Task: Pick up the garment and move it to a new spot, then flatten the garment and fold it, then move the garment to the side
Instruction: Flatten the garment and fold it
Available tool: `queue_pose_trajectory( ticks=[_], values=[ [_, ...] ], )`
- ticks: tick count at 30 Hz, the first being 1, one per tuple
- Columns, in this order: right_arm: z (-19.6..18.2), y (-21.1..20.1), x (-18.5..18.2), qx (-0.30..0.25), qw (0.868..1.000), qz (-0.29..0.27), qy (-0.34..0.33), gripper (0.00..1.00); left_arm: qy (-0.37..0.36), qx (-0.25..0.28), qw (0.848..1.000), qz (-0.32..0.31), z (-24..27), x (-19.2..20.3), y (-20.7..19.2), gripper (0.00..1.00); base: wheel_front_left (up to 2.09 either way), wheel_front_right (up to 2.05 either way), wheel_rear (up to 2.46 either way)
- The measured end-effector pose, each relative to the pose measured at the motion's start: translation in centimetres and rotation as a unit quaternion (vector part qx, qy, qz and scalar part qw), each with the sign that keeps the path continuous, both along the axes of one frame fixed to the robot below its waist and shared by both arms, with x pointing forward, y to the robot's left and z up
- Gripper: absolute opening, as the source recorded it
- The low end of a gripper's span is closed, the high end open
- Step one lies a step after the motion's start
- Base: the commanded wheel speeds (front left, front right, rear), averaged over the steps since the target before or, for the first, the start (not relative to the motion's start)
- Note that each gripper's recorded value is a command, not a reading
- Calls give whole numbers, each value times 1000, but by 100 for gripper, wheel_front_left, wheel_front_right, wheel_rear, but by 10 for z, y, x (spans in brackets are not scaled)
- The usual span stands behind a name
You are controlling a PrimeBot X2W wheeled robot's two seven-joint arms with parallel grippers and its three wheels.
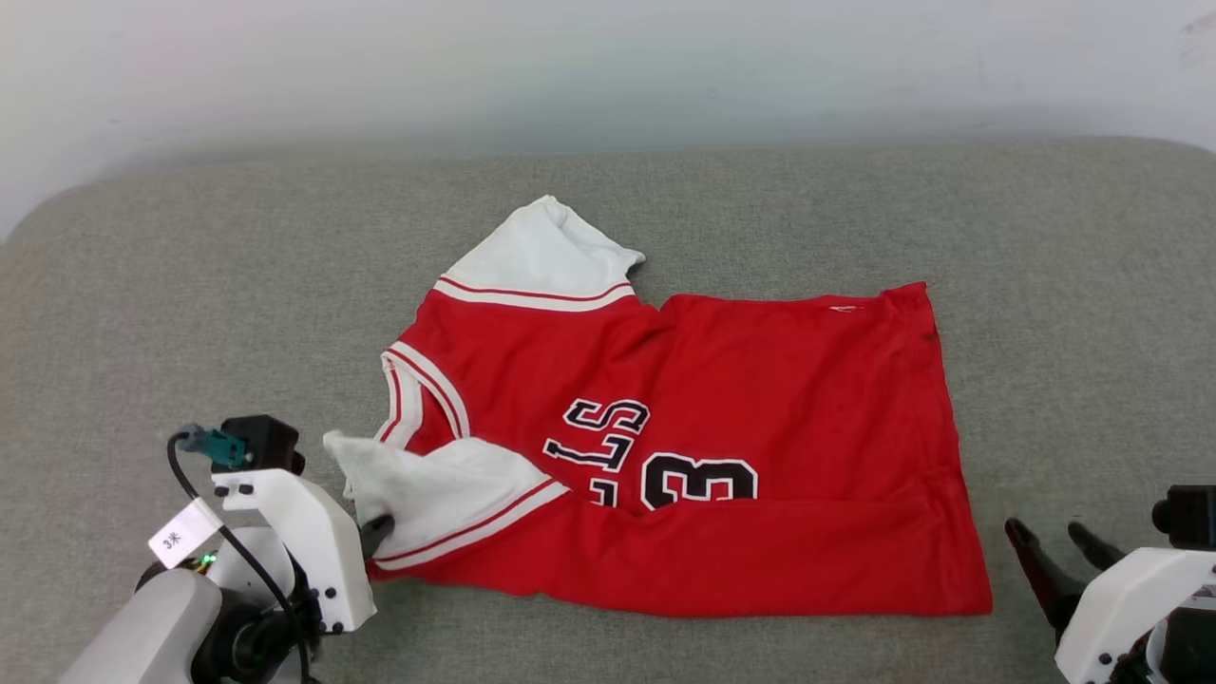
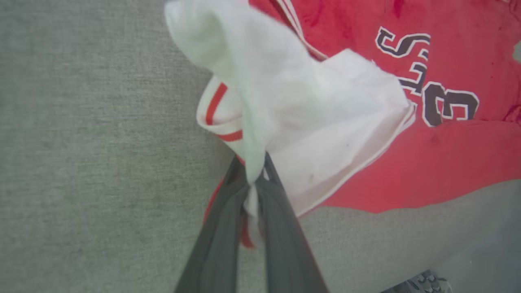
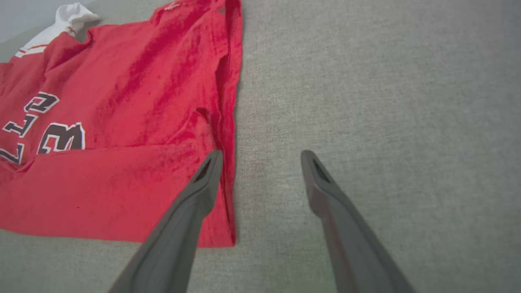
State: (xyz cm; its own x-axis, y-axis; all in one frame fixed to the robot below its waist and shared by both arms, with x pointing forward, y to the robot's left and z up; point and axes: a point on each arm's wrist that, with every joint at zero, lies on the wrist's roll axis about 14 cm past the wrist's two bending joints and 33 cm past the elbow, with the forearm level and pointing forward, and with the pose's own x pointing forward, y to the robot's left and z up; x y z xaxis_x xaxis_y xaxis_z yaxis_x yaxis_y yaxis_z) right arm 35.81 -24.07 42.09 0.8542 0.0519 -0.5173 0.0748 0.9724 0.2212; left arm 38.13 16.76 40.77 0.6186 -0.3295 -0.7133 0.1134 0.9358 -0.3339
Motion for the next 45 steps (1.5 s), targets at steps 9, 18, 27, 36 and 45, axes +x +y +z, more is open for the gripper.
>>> queue_pose_trajectory(
  ticks=[9, 18, 27, 36, 45],
  values=[
    [-28, 31, -12, 17, 991, 65, 112, 100, -22, 3, 1000, -7, 13, 2, -2, 0, 0, 0, 0],
    [-61, 60, -11, 37, 977, 106, 180, 100, -5, 0, 1000, -1, 1, 1, 0, 0, 0, 0, 0],
    [-56, 64, -5, 43, 978, 115, 169, 0, -22, 1, 1000, 6, 6, 2, 2, 0, 0, 0, 0],
    [-28, 63, -30, 32, 982, 130, 136, 0, -38, 8, 999, 12, 23, -37, 3, 0, 0, 0, 0],
    [-20, 63, -70, 37, 981, 132, 137, 0, -16, 8, 999, 39, 21, -89, 14, 0, 0, 0, 0]
  ],
)
